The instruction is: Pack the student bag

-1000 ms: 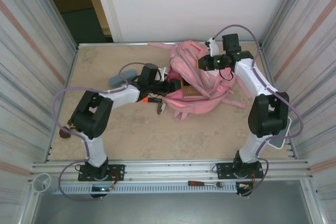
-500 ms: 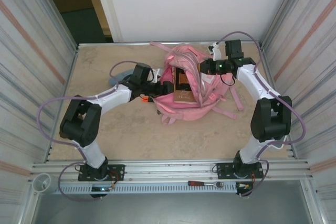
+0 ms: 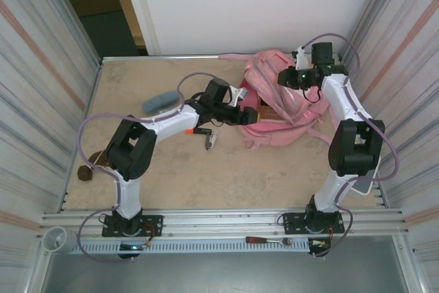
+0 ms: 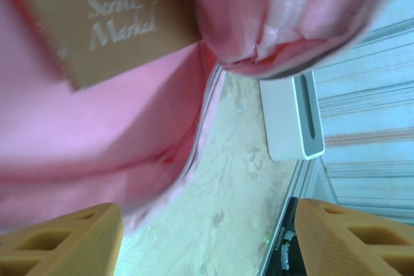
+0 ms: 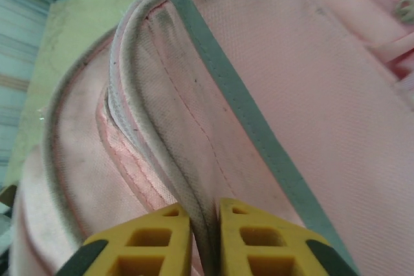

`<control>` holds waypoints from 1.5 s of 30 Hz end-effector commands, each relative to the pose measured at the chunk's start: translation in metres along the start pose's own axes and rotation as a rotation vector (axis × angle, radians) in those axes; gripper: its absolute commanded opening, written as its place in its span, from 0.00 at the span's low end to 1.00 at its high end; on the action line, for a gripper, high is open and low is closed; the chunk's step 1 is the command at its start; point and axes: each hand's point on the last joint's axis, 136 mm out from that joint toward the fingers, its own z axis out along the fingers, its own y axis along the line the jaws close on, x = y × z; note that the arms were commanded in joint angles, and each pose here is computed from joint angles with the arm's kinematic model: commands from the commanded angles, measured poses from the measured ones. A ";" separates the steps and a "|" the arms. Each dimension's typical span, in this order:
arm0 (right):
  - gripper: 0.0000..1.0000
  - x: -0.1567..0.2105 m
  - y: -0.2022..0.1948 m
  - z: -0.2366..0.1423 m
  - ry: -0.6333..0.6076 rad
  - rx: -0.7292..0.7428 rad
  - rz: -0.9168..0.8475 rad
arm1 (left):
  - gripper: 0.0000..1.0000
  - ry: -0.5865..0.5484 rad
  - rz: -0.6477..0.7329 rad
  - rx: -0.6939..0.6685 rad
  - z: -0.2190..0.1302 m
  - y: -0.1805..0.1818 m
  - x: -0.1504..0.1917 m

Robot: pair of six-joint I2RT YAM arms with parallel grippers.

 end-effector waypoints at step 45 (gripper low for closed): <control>0.99 -0.059 -0.119 -0.001 -0.077 0.577 -0.043 | 0.84 -0.384 -0.261 -0.904 -0.279 0.255 -0.063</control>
